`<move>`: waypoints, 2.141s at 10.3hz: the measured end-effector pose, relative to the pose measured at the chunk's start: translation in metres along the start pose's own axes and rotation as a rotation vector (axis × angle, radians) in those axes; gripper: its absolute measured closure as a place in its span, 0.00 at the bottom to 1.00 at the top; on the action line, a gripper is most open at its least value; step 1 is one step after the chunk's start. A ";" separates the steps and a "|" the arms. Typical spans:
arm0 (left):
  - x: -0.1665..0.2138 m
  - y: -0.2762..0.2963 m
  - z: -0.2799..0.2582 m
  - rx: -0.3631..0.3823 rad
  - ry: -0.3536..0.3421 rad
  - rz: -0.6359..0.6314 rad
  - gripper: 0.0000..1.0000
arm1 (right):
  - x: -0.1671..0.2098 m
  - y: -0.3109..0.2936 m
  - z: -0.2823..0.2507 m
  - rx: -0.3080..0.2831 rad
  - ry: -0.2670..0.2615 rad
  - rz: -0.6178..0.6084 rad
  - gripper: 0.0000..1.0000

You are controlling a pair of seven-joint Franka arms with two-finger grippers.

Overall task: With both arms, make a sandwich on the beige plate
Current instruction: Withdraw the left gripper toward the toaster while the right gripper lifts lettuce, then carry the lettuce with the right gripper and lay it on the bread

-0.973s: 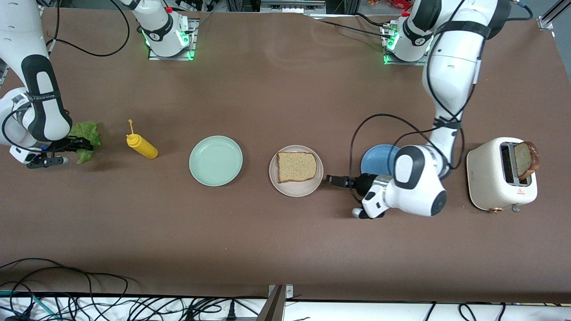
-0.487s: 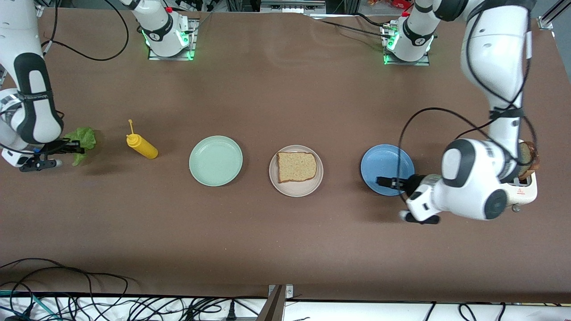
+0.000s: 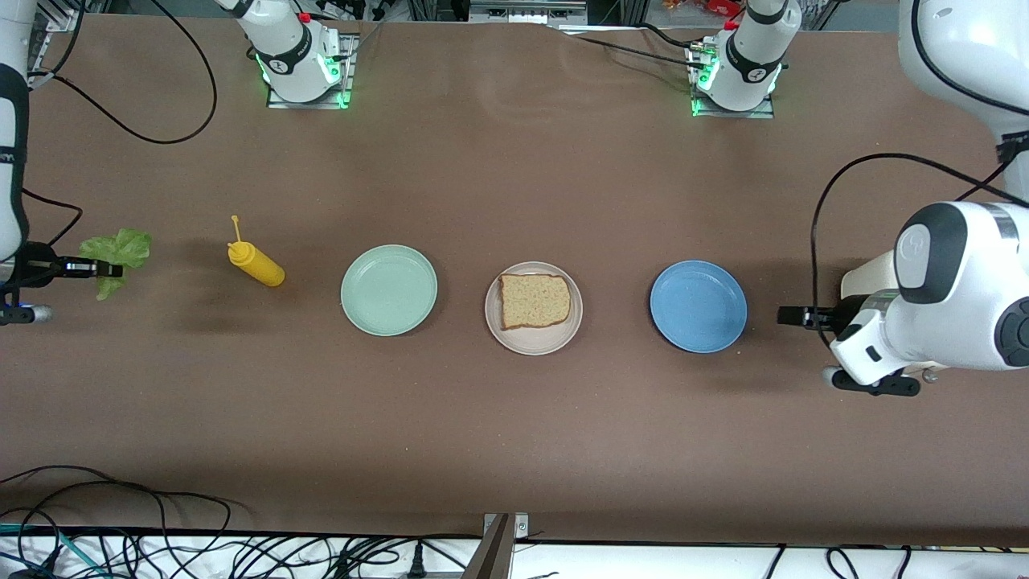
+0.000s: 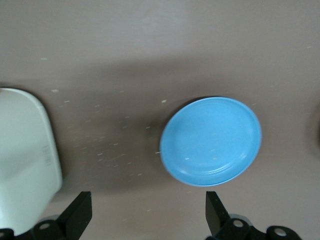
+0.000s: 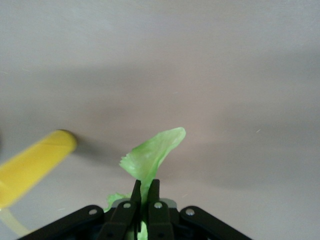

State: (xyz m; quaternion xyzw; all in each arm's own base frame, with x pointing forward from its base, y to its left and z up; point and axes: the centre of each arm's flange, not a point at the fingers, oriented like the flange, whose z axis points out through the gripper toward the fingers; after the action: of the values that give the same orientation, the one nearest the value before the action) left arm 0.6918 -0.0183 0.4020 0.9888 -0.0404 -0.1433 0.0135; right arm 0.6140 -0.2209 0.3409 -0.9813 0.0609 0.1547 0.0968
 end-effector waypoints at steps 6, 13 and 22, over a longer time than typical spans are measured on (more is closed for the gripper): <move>-0.046 -0.041 -0.062 0.137 0.006 -0.063 0.00 | 0.006 -0.234 -0.041 0.121 -0.055 0.539 0.94; -0.054 -0.072 -0.063 0.139 -0.004 -0.114 0.00 | 0.027 -0.485 0.071 0.406 0.049 1.047 0.94; -0.053 -0.071 -0.059 0.138 -0.012 -0.112 0.00 | -0.016 -0.624 0.219 0.560 -0.064 1.239 0.94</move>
State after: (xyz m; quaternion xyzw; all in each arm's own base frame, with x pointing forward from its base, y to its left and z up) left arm 0.6631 0.0575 0.4711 0.9872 0.0049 -0.1466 -0.0631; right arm 0.6284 0.4340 0.2482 -0.6980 0.6468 0.1889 0.2426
